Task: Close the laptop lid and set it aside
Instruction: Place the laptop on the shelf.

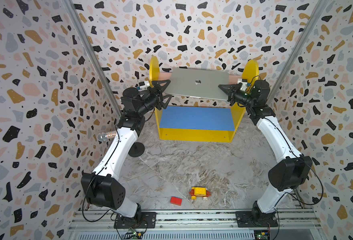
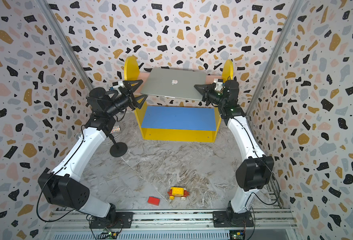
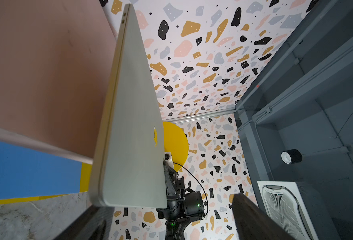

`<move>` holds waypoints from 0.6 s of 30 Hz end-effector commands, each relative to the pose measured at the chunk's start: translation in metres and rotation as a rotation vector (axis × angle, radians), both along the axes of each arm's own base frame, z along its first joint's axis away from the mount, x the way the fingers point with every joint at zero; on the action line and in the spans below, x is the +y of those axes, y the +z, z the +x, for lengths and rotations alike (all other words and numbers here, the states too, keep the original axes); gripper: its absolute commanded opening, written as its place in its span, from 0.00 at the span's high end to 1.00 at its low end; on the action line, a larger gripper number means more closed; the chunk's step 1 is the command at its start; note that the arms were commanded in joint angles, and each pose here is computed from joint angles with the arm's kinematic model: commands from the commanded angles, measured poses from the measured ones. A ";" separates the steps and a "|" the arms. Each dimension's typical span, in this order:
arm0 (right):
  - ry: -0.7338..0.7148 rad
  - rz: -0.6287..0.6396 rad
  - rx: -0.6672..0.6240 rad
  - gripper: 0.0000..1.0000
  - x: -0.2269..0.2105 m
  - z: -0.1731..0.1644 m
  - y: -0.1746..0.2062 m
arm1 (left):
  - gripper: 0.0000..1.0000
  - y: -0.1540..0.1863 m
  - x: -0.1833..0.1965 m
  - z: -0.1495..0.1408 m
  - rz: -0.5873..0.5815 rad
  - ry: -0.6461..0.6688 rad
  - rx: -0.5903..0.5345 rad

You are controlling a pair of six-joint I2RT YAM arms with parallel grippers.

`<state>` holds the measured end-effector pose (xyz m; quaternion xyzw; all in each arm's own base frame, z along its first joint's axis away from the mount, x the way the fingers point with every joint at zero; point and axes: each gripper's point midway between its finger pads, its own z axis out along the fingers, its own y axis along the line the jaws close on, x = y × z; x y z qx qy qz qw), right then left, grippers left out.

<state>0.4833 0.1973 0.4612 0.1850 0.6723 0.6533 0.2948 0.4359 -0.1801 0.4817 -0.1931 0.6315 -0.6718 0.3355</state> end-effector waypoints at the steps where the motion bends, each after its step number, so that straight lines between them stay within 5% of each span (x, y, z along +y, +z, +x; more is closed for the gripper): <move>1: -0.286 0.020 -0.177 1.00 -0.064 -0.001 0.071 | 0.09 0.052 0.009 -0.030 -0.017 0.011 -0.188; 10: -0.322 -0.068 -0.116 1.00 -0.070 -0.007 0.068 | 0.08 0.052 0.015 -0.041 -0.024 0.031 -0.187; 18: -0.320 -0.169 -0.044 0.72 -0.071 -0.011 0.057 | 0.08 0.059 0.017 -0.046 -0.031 0.029 -0.202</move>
